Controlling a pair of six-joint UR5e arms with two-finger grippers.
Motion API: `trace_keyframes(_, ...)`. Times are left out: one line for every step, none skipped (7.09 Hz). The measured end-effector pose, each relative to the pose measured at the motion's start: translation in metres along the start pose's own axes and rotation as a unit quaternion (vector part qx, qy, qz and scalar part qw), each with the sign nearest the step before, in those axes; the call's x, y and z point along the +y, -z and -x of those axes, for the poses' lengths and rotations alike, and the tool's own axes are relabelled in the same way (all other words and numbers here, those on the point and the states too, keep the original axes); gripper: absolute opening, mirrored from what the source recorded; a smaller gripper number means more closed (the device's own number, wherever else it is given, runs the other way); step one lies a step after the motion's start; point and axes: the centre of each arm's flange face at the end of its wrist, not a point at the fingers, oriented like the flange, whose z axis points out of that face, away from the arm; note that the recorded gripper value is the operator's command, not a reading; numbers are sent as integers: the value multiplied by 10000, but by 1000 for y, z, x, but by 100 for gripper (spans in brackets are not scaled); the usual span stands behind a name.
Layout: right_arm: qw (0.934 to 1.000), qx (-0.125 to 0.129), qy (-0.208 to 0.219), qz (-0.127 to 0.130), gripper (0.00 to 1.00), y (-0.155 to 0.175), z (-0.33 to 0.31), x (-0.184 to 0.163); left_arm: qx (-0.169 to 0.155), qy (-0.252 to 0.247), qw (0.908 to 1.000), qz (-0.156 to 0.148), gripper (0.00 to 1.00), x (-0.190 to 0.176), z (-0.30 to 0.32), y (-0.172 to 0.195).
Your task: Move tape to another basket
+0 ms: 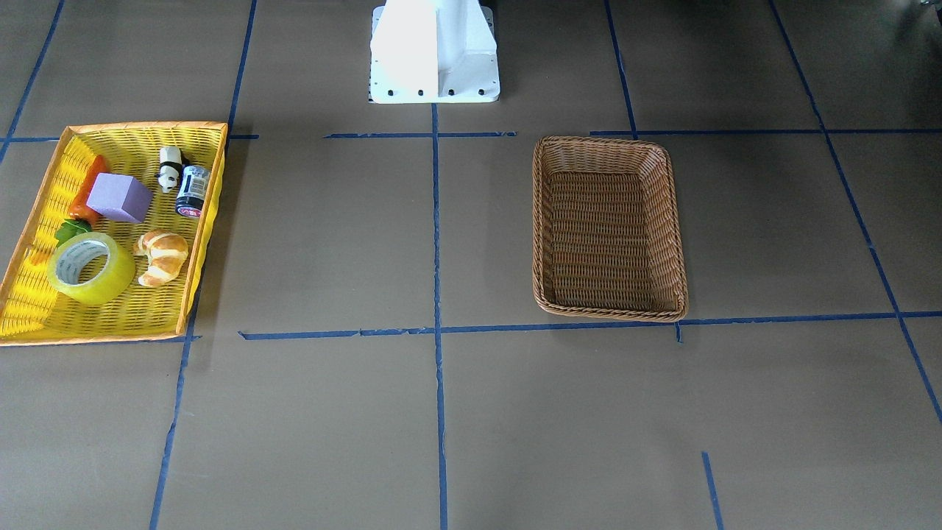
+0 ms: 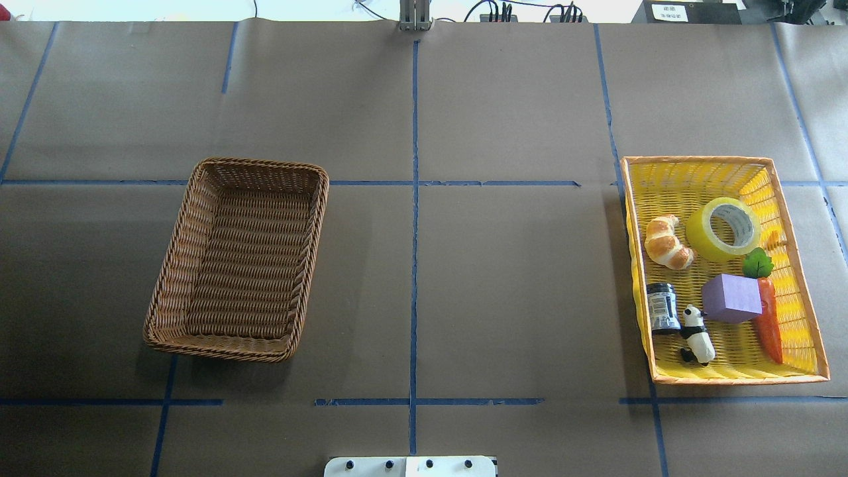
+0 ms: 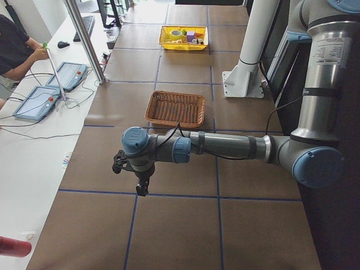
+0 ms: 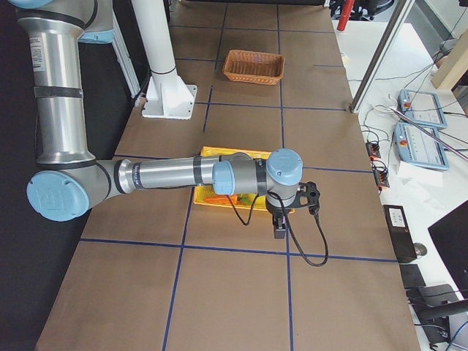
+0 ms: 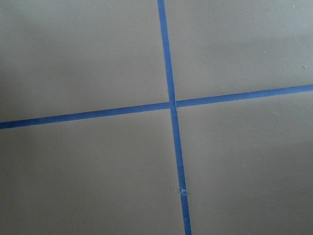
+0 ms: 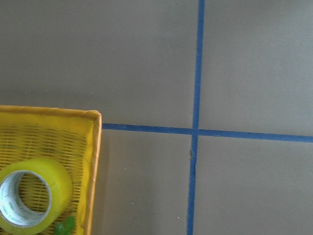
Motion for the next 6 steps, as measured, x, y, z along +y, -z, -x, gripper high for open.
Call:
trace_keyframes(10000, -36, -50, 35, 100, -10, 27, -6, 3, -37, 10000, -32, 100, -1, -4, 3)
trace_keyframes(9995, -105, -282, -36, 100, -22, 55, -10, 4, -73, 10000, -63, 100, -2, -7, 6)
trace_keyframes(9986, -229, -447, -150, 100, -40, 87, -12, 3, -96, 9999, -79, 100, -2, -10, 8)
trace_keyframes(9979, -329, -515, -193, 100, -61, 117, -10, 3, -105, 9999, -84, 100, -2, -11, 8)
trace_keyframes(9981, -318, -508, -169, 100, -81, 138, -6, 4, -108, 9999, -83, 100, -2, -11, 8)
trace_keyframes(9988, -199, -444, -110, 100, -103, 155, -2, 6, -107, 9999, -79, 100, -2, -11, 8)
